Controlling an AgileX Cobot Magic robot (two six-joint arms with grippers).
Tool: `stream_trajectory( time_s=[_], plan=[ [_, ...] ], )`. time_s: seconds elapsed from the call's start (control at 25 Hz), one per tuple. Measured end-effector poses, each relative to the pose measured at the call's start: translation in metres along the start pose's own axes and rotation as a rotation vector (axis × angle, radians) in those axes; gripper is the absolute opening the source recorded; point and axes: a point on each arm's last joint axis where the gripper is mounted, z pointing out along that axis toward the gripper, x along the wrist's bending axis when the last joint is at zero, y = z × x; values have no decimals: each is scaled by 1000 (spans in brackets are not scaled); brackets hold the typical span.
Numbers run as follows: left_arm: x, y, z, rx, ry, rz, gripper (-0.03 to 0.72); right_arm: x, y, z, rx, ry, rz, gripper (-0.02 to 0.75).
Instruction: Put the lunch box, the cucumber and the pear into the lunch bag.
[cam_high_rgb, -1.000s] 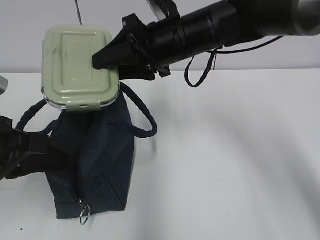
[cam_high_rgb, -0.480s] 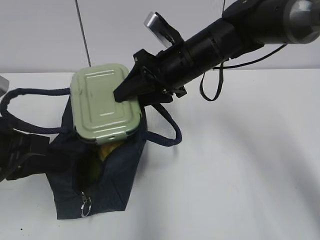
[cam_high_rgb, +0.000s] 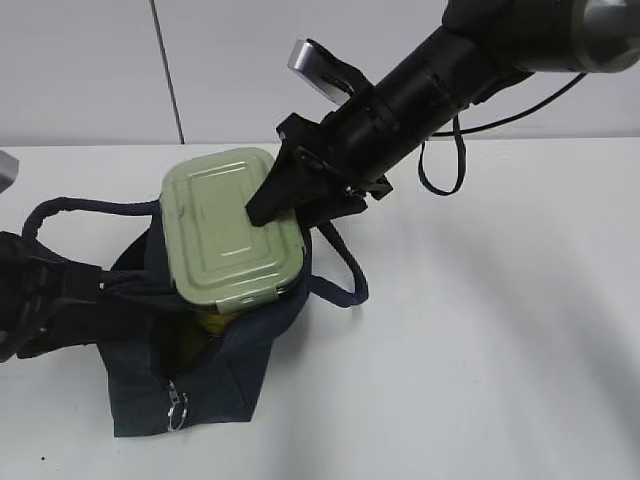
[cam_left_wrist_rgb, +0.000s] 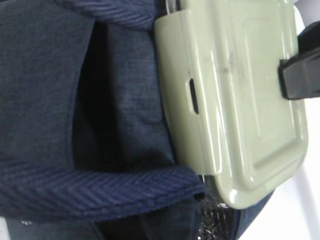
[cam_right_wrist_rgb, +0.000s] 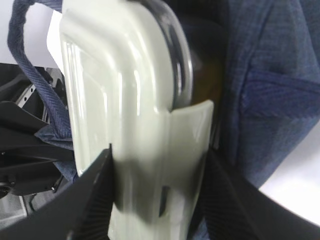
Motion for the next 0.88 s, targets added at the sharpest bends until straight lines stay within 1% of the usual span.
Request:
stream_trajectory(
  time_s=[0.28,0.36,0.64,0.76,0.88],
  plan=[
    [1,5,0,-54,10,-44,-19,17,22,-23,-39,-67,-128,377],
    [2,7,0,-72,21,-51,-19,18,23,-26,-39,-86,-135,377],
    [2,9,0,-102,23,-82,-19,18,24,-28,-38,-93,-115,377],
    [3,10,-1,-114,26,-93,-19,15,22,-27,-14,-139,-102,377],
    [3,11,-1,-126,29,-105,-19,8,19,-28,25,-227,-79,377]
  ],
)
